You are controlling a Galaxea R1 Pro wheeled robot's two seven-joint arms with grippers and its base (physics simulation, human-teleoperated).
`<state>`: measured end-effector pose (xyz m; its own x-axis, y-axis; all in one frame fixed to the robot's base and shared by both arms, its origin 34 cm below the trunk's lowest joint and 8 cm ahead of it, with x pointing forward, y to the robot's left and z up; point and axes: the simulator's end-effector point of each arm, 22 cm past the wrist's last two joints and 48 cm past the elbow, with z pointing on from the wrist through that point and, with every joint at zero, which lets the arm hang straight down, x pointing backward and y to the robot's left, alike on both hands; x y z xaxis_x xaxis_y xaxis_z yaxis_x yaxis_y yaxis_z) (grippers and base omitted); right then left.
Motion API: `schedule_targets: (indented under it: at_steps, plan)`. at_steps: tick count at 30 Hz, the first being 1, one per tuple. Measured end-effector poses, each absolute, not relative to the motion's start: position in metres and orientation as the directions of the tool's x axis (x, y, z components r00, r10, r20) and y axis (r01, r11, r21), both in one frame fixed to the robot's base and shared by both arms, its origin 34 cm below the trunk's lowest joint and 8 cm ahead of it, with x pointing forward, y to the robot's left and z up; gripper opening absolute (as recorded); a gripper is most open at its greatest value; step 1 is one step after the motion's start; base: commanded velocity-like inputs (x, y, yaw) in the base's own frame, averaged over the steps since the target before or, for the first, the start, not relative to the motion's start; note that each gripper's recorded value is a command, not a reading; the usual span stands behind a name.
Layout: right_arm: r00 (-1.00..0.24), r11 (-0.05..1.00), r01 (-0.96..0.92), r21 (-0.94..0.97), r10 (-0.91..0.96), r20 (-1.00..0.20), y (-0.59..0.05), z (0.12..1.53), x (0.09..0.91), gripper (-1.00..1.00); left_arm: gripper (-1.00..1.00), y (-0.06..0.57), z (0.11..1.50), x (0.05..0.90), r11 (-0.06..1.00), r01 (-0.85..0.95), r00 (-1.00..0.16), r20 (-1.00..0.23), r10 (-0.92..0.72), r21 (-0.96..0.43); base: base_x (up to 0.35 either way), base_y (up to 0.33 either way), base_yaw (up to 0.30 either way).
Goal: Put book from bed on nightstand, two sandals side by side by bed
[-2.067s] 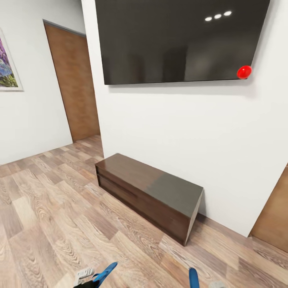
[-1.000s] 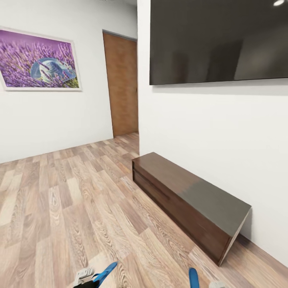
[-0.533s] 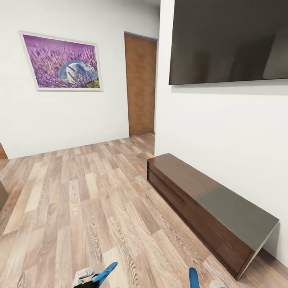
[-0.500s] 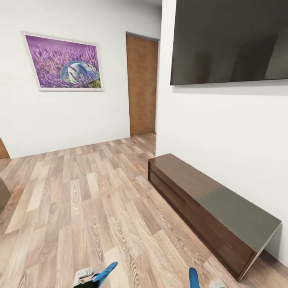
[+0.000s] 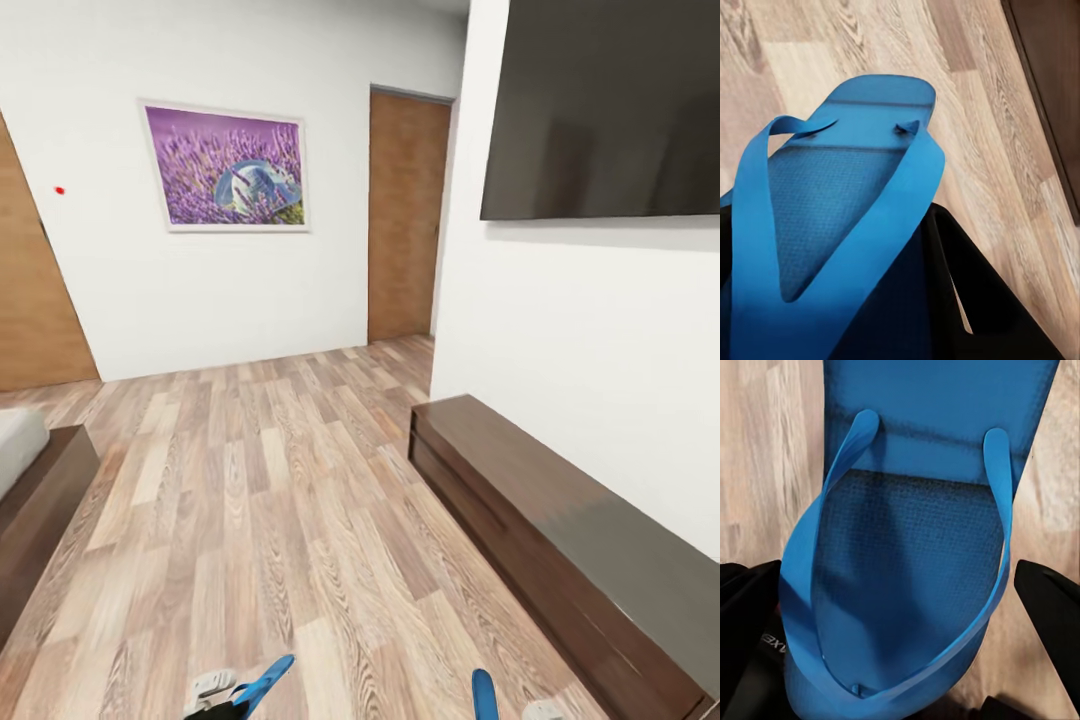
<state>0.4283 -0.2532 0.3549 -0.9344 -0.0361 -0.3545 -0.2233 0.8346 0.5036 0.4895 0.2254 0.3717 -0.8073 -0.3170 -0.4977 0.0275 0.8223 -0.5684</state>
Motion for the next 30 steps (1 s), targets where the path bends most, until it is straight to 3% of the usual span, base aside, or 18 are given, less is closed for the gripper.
schedule_targets:
  at_steps: [30]
  plan:
    - [-0.935, 0.834, -0.224, 0.504, -0.037, -0.353, -0.253, 0.416, 0.439, -1.0, -1.0, 0.225, 0.432, 0.5, 0.823, 0.029, -0.809, -0.497, -0.315, -0.568, 0.0, 0.0, 0.293]
